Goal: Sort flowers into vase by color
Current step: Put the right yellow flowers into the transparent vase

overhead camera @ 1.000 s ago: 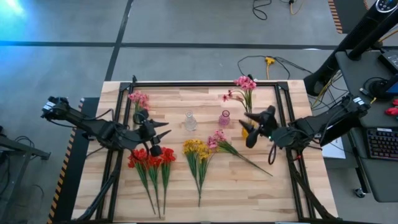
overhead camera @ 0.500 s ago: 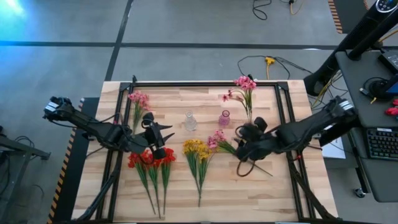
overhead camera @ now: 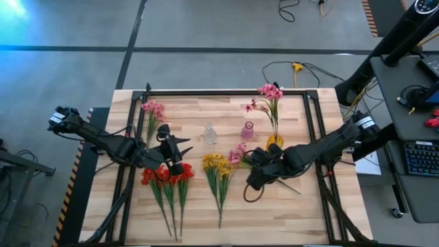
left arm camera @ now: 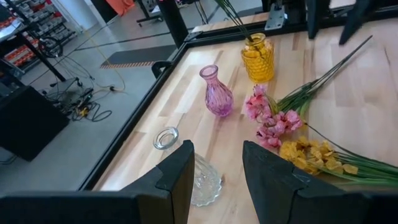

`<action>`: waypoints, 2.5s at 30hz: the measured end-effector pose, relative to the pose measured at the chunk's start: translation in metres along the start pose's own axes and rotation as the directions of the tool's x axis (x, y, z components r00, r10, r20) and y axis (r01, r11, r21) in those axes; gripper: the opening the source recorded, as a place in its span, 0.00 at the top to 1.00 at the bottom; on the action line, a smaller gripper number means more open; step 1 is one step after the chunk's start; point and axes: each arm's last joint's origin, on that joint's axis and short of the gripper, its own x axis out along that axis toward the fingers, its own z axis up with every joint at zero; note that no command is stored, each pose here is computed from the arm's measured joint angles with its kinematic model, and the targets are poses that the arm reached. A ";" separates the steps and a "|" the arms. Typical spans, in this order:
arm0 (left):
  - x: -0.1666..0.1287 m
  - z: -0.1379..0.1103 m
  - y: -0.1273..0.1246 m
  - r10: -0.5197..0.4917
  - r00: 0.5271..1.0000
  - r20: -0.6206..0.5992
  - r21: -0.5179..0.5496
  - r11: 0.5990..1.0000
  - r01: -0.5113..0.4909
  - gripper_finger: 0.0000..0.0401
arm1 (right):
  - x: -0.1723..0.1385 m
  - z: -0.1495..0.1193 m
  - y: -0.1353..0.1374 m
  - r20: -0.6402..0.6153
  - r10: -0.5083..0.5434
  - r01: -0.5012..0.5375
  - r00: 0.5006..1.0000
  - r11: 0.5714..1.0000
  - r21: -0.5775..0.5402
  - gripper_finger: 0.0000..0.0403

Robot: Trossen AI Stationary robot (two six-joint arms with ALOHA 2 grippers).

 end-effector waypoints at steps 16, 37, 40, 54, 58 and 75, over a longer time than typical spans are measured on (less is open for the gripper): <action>-0.002 -0.004 -0.004 -0.199 0.978 -0.055 -0.071 0.978 0.195 0.70 | 0.059 0.008 0.063 -0.019 0.092 -0.085 0.996 0.968 0.235 0.50; -0.005 -0.005 -0.006 -0.216 0.974 -0.064 -0.117 0.971 0.208 0.70 | 0.137 0.010 0.088 -0.087 -0.025 0.054 0.996 0.937 0.345 0.20; -0.005 -0.005 -0.006 -0.216 0.974 -0.064 -0.134 0.969 0.206 0.70 | 0.145 0.011 0.087 -0.085 -0.028 0.056 0.996 0.935 0.351 0.23; -0.005 -0.006 -0.007 -0.217 0.974 -0.067 -0.151 0.967 0.205 0.70 | 0.153 0.010 0.085 -0.060 -0.063 0.079 0.996 0.941 0.328 0.78; -0.005 -0.006 -0.007 -0.217 0.974 -0.067 -0.154 0.967 0.205 0.70 | 0.151 0.012 0.084 -0.034 -0.083 0.089 0.996 0.944 0.319 0.94; -0.009 -0.001 -0.011 -0.246 0.969 -0.013 -0.114 0.963 0.243 0.70 | 0.040 0.023 0.083 0.245 -0.079 0.026 0.966 0.977 0.211 0.97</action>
